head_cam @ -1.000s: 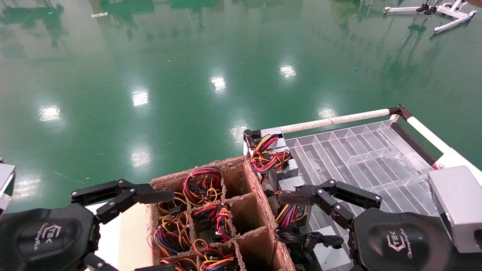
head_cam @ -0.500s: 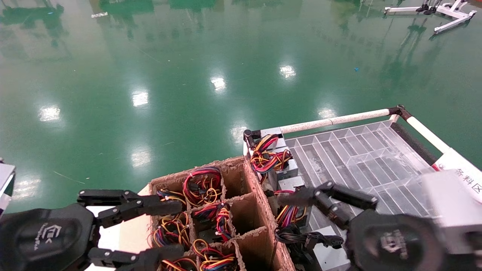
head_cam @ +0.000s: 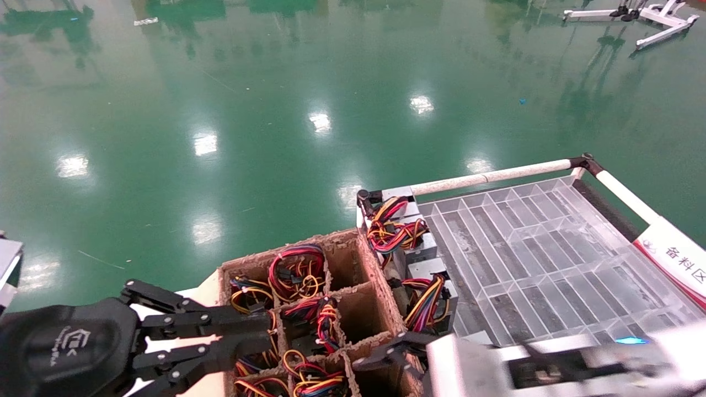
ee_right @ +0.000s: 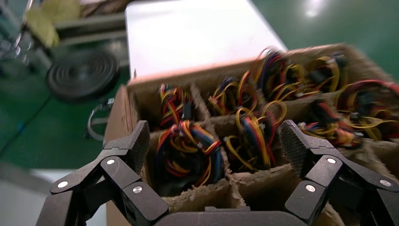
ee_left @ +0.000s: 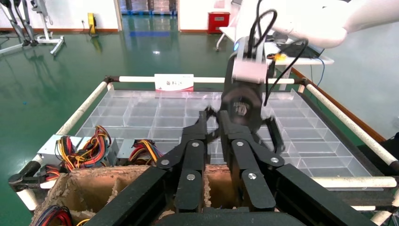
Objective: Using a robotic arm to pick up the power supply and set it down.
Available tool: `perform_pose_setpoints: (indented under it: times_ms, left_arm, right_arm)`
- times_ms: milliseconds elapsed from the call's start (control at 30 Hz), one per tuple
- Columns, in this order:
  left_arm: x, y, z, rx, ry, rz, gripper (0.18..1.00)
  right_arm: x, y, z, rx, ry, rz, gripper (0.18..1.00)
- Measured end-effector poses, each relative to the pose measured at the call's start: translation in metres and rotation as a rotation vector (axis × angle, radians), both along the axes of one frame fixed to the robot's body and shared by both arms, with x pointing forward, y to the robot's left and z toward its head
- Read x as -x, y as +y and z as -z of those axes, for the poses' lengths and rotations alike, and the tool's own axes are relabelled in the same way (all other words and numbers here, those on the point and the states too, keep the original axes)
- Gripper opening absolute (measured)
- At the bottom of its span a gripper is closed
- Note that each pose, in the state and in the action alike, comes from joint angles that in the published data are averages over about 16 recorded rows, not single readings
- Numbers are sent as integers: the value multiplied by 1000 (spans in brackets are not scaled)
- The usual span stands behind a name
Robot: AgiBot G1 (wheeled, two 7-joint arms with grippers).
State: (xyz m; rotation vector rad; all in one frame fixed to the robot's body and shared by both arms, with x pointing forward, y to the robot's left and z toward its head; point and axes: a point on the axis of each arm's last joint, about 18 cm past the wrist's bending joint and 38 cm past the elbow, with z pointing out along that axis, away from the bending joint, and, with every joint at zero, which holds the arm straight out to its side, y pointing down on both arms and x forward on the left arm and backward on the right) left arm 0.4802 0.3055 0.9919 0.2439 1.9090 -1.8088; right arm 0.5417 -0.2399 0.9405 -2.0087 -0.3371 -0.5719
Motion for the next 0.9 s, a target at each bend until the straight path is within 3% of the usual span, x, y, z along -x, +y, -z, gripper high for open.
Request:
perform_pose_setpoints:
  times_ms: [300, 567, 900]
  left_arm:
    - [0, 0, 0, 0, 0, 0, 218]
    - [0, 0, 0, 0, 0, 0, 195]
    - [0, 0, 0, 0, 0, 0, 191]
  right_arm:
    - [-18, 28, 11, 146, 18, -43, 993]
    - [-25, 36, 17, 207, 42, -47, 955]
    - [-33, 35, 20, 238, 53, -31, 800]
